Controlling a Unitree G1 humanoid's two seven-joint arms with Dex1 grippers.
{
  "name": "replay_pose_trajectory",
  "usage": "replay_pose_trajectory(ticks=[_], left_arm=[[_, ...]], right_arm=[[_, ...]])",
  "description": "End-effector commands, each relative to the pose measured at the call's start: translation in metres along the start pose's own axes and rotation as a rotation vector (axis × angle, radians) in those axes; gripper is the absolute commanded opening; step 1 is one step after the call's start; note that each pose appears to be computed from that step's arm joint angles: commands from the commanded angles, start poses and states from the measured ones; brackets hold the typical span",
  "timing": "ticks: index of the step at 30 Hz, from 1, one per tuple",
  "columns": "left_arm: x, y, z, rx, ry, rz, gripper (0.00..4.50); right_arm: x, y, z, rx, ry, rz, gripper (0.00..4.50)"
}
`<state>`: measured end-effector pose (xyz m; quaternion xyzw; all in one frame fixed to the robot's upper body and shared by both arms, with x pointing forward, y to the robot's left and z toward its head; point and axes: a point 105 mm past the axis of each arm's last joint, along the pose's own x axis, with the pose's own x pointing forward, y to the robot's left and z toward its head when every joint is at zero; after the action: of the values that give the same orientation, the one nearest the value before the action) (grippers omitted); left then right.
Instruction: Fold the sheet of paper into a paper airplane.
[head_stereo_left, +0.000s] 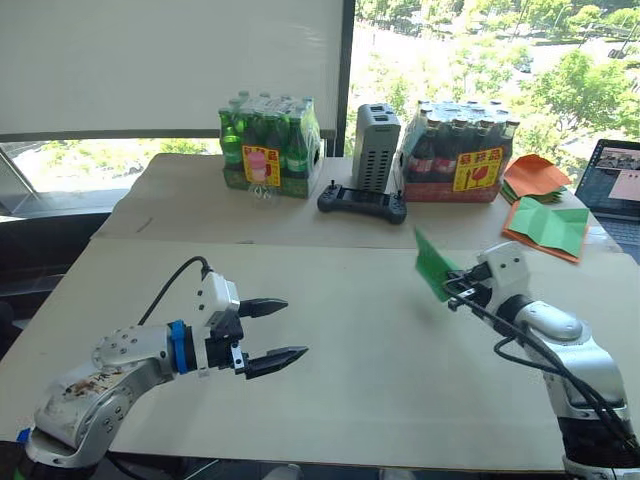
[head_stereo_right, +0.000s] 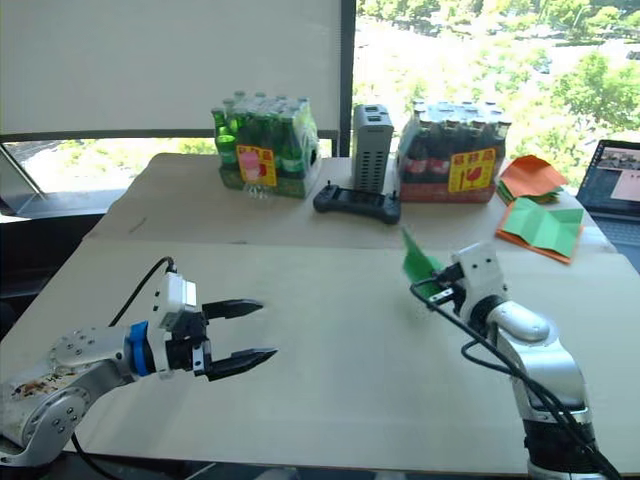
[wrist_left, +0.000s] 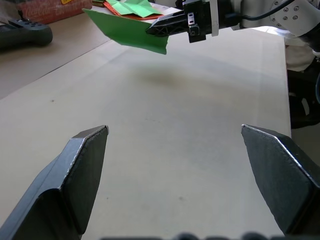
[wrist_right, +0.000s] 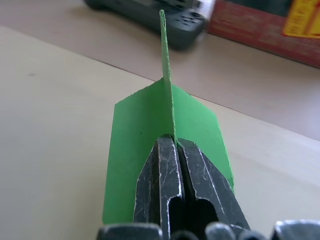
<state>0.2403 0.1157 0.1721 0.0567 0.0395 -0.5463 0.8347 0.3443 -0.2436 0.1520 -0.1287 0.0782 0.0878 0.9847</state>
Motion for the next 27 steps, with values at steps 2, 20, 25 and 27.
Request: replay_pose_trajectory(ticks=[2, 20, 25, 27], left_arm=[[0.009, -0.004, 0.015, 0.082, -0.039, -0.002, 4.5], [0.011, -0.01, 0.018, 0.122, -0.035, -0.028, 4.5], [0.01, -0.006, 0.013, 0.116, -0.026, -0.013, 4.5], [0.008, -0.005, 0.012, 0.115, -0.027, -0.008, 4.5]], right_arm=[[-0.006, -0.021, -0.005, 0.045, 0.022, -0.171, 0.02], [-0.007, -0.026, -0.016, 0.112, 0.091, -0.235, 0.66], [-0.008, -0.022, -0.002, 0.132, 0.028, -0.204, 2.31], [-0.009, -0.021, 0.008, 0.12, -0.013, -0.185, 3.01]])
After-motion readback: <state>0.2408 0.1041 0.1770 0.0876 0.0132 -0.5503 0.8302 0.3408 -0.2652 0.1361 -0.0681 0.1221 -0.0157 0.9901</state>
